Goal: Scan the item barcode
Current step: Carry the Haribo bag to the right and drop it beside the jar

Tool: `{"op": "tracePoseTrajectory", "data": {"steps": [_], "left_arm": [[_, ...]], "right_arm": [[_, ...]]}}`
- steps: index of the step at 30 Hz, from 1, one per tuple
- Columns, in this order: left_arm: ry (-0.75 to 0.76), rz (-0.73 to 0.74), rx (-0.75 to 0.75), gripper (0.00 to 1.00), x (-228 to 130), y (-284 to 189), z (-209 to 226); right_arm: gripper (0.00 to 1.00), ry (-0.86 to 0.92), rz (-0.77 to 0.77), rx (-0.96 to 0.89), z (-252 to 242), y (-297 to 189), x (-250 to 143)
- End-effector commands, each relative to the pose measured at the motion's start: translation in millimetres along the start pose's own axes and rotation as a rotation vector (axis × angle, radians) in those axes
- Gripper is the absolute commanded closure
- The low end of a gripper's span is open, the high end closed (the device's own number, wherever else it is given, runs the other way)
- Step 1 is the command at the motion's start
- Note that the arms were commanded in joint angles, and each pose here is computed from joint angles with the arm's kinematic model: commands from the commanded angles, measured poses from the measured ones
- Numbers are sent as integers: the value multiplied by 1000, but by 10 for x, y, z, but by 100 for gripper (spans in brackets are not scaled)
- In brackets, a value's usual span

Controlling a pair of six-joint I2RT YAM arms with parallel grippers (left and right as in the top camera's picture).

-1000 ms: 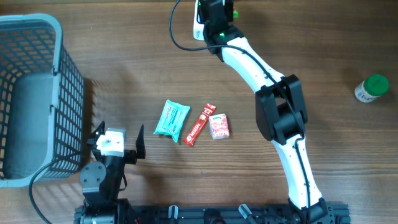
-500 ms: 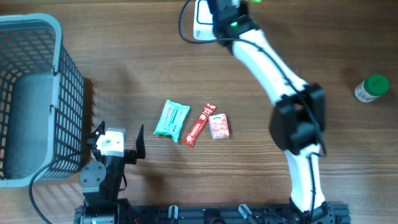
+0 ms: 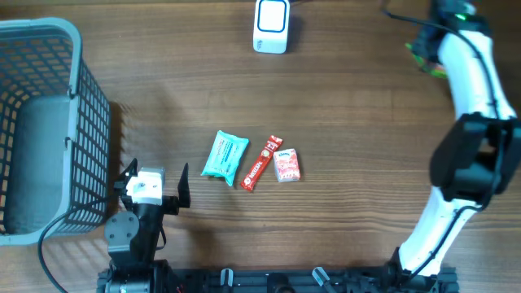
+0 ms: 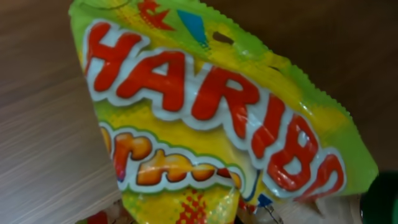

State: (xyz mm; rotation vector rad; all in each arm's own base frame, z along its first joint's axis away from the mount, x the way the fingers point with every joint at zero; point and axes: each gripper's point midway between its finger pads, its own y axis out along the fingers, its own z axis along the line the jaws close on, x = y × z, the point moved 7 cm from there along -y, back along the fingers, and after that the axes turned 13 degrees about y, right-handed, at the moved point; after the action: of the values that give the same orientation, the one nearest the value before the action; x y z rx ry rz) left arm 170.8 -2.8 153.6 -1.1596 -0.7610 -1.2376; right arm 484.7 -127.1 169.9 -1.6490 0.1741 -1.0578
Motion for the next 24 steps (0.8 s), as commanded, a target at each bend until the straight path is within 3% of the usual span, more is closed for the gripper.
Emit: {"op": "tracePoseTrajectory", "data": {"steps": [1,7,12,18,22,24], "left_arm": [[17,-8,-15,0,-8,4,-25],[17,-8,-15,0,-8,4,-25],[17,-8,-15,0,-8,4,-25],[17,-8,-15,0,-8,4,-25],[17,-8,-15,0,-8,4,-25],[17,-8,-15,0,-8,4,-25]], "right_arm": [[96,57,66,95,-244,287,52],[96,145,21,77,-501,713,181],[96,363,-19,79,-715,902,314],[95,536,-47,30,-1473,1030,524],[78,592,-42,-2,-1808,1068,546],[51,596,-52,0,-1826,1069,566]]}}
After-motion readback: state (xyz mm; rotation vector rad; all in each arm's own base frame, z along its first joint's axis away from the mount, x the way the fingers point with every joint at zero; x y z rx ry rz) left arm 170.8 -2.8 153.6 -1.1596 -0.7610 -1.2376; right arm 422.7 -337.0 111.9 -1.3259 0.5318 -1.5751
